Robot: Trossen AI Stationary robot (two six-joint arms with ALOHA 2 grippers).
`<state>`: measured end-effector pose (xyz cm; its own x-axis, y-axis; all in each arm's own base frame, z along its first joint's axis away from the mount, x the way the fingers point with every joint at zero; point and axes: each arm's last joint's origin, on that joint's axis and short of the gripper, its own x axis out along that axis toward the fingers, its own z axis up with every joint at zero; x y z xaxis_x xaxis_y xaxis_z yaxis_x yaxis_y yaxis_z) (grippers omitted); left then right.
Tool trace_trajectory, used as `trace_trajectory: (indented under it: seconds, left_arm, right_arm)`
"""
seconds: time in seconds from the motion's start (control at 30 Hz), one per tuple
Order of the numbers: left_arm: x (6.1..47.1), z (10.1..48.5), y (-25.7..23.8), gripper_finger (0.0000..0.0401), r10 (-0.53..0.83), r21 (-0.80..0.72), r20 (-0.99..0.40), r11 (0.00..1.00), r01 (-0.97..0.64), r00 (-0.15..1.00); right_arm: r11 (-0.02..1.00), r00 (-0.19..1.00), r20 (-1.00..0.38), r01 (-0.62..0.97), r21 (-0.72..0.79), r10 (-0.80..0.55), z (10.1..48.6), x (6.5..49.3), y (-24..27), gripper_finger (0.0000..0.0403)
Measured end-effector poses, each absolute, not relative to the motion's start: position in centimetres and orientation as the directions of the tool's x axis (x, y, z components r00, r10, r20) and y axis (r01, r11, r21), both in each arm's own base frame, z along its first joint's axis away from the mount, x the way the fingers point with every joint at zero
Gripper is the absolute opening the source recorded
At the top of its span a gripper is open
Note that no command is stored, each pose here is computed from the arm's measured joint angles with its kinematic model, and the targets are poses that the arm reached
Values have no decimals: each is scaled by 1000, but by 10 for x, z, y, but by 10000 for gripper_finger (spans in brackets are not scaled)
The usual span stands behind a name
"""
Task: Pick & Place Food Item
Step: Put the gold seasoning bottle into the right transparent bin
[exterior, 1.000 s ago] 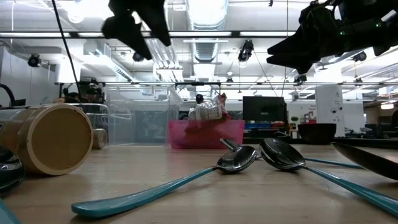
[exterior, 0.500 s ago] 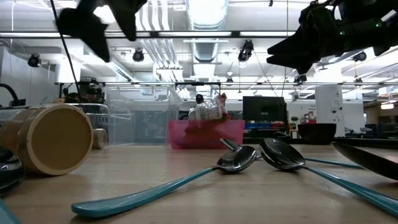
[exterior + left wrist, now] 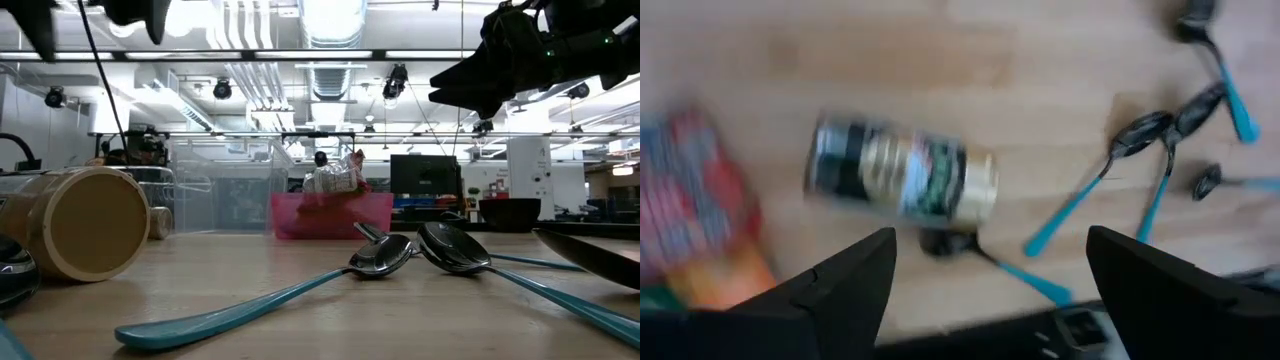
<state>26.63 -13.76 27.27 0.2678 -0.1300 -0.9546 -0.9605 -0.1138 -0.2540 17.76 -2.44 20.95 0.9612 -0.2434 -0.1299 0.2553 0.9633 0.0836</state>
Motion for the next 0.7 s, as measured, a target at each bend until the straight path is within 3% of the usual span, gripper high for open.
trace_trajectory:
  seconds: [0.17, 0.23, 0.4, 0.7]
  left_arm:
    - [267, 274, -144, 330, -263, -77, -933, -516, -853, 244]
    - [268, 275, -146, 330, -292, -6, -926, -625, -781, 240]
    - [272, 265, -149, 330, -274, 45, -938, -706, -707, 214]
    - [284, 241, -155, 330, -228, 52, -959, -720, -692, 166]
  right_arm:
    - [963, 961, -130, 256, 84, -244, 210, 178, -24, 235]
    - [963, 961, -130, 255, 84, -243, 210, 178, -24, 235]
    - [963, 961, -130, 255, 84, -243, 210, 178, -24, 235]
    - [963, 961, -130, 256, 85, -244, 209, 178, -24, 235]
